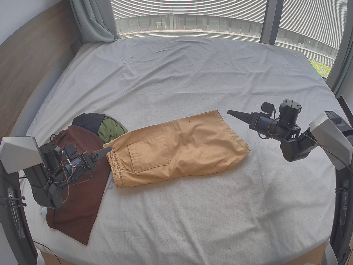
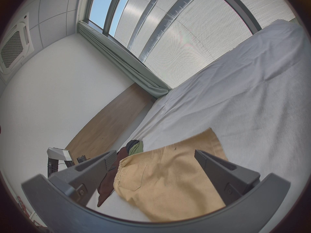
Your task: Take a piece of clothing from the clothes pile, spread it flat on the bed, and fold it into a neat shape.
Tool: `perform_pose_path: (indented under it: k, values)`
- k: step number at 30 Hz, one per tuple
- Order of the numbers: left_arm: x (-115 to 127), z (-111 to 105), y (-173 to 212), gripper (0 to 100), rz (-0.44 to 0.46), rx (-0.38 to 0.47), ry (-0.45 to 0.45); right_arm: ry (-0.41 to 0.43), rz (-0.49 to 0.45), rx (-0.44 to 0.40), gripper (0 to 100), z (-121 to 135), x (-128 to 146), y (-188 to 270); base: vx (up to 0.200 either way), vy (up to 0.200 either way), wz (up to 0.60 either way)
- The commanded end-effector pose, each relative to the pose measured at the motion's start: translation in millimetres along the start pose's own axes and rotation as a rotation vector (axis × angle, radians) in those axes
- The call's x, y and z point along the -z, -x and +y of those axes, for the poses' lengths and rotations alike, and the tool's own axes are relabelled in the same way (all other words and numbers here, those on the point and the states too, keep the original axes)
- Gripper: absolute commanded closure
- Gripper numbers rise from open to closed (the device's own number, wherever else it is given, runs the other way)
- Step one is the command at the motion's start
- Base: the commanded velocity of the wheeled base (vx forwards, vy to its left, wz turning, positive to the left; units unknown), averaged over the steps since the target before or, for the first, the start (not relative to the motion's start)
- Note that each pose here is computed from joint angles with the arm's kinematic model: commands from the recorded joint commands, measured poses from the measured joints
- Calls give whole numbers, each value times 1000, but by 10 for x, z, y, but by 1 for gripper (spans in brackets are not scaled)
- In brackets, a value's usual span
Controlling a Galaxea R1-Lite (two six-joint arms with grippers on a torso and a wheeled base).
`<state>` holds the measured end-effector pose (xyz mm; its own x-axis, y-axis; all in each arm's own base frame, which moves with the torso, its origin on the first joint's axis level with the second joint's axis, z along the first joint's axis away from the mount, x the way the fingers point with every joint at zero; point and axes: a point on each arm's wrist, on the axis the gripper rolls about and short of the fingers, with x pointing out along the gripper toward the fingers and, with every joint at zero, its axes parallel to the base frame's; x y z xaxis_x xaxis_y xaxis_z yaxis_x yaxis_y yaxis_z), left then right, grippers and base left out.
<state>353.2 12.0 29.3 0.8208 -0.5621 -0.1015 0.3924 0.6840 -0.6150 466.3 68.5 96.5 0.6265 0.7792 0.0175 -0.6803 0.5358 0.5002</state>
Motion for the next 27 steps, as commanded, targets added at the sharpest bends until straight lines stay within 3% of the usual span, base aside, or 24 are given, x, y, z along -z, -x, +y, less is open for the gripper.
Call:
perform_pose_path:
  k: [1, 9, 15, 27]
  values:
    - [-62, -164, 78, 0, -5, 22, -13, -3, -3, 1, 0, 374, 184, 369, 0, 0, 0]
    - [-116, -294, 129, 0, -17, 39, -30, -76, -49, 14, 0, 439, 512, 609, 0, 0, 0]
    - [-139, -366, 149, 0, -22, 50, -44, -119, -1, 33, 0, 390, 769, 571, 0, 0, 0]
    - [-105, -421, 151, 0, -11, 58, -90, -144, 37, 33, 0, 461, 920, 521, 0, 0, 0]
